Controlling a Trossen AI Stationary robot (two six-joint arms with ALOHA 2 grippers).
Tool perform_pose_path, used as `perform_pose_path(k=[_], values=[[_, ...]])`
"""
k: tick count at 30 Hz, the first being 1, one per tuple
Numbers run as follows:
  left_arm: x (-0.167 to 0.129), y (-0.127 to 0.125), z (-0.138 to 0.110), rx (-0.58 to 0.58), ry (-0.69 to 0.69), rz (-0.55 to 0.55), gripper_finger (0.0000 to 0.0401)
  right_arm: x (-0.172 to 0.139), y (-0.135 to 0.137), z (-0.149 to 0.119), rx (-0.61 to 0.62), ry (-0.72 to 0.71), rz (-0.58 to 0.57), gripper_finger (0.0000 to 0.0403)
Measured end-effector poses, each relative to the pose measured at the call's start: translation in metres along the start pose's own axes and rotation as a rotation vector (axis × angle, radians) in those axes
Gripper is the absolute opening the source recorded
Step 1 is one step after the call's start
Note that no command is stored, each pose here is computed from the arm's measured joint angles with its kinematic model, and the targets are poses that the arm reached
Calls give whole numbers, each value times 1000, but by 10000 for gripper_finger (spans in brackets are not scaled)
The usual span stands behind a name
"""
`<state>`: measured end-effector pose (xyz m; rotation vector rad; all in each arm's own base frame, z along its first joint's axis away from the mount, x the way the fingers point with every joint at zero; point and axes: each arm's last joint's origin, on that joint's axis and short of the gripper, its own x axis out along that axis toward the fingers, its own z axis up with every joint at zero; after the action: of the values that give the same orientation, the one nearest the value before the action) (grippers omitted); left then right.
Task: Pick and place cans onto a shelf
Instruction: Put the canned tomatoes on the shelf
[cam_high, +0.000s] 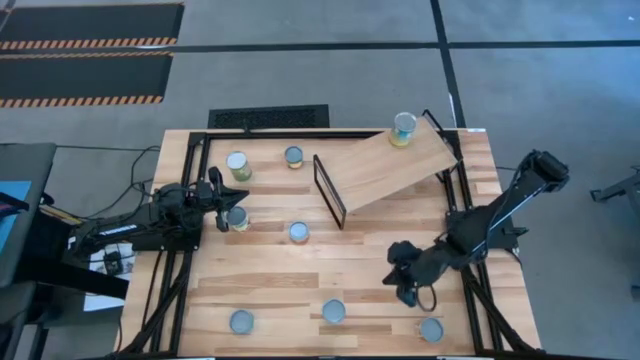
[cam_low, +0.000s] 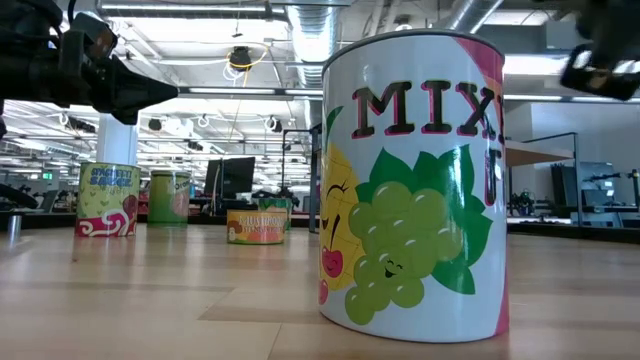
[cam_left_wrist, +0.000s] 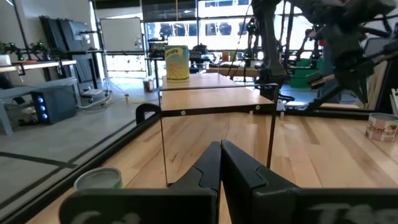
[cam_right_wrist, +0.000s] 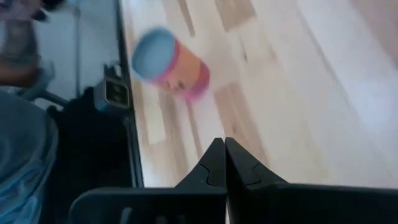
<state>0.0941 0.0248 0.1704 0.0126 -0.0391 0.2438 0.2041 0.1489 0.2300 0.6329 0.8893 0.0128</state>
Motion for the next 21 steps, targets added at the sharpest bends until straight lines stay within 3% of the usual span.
perform_pose_path(k=[7,12,21], values=[[0,0,0,-1,0,0,0,1,38,-14,232,189,-173,10],[0,0,0,-1,0,0,0,8,64,-26,435,309,-264,37],[0,0,1,-1,-7,0,0,32,72,-51,700,584,-463,75]])
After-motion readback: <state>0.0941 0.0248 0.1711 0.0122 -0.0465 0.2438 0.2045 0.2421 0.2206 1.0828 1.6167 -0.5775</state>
